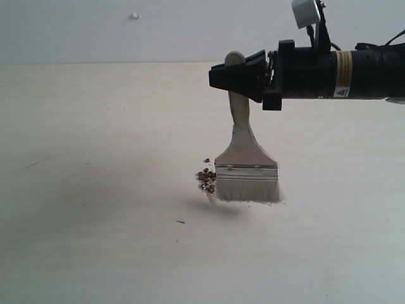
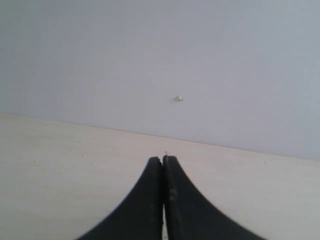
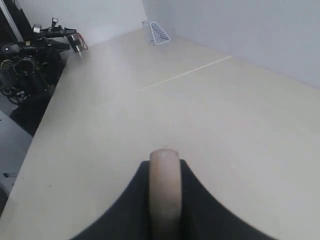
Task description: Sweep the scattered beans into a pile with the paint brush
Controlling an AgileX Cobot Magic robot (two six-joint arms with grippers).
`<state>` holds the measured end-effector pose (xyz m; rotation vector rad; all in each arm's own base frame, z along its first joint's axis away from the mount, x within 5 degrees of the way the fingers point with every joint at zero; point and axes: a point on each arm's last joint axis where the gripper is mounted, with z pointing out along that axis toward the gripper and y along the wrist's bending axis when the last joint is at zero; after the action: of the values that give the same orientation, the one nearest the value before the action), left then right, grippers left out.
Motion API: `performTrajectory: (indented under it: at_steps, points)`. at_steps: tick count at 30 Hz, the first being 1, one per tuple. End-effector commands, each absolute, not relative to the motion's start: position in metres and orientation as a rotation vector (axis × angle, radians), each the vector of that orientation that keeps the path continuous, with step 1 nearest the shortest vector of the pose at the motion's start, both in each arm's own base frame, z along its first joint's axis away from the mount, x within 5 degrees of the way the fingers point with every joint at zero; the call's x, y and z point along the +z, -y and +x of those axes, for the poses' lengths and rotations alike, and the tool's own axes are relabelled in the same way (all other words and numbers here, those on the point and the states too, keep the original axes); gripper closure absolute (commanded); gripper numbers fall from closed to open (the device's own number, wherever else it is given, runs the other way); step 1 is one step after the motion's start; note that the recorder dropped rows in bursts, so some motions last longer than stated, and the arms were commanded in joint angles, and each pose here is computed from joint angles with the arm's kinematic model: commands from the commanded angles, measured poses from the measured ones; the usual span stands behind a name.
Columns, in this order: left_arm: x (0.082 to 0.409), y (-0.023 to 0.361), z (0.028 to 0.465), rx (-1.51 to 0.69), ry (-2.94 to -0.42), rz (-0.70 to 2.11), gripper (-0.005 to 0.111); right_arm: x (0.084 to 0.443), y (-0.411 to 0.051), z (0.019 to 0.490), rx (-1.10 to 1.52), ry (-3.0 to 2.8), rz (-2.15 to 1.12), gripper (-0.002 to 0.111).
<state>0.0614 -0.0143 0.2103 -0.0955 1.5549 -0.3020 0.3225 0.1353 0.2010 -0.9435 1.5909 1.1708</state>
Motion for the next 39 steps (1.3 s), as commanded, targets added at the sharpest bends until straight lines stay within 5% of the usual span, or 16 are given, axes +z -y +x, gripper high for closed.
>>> performTrajectory:
  at_steps: [1,9,24,39]
  points:
    - [0.209,0.014,0.061,-0.302,-1.553,-0.1,0.107,0.227,-0.134,0.317,1.183,-1.558,-0.915,0.108]
    - [0.209,0.014,0.061,-0.3,-1.554,-0.098,0.107,0.247,-0.12,0.297,1.113,-1.493,-0.596,0.108]
    - [0.209,0.014,0.061,-0.3,-1.554,-0.098,0.107,0.213,-0.052,0.213,0.531,-1.469,-0.048,0.108]
    - [0.209,0.014,0.061,-0.3,-1.554,-0.098,0.107,0.237,-0.058,0.236,0.088,-1.698,-0.075,0.108]
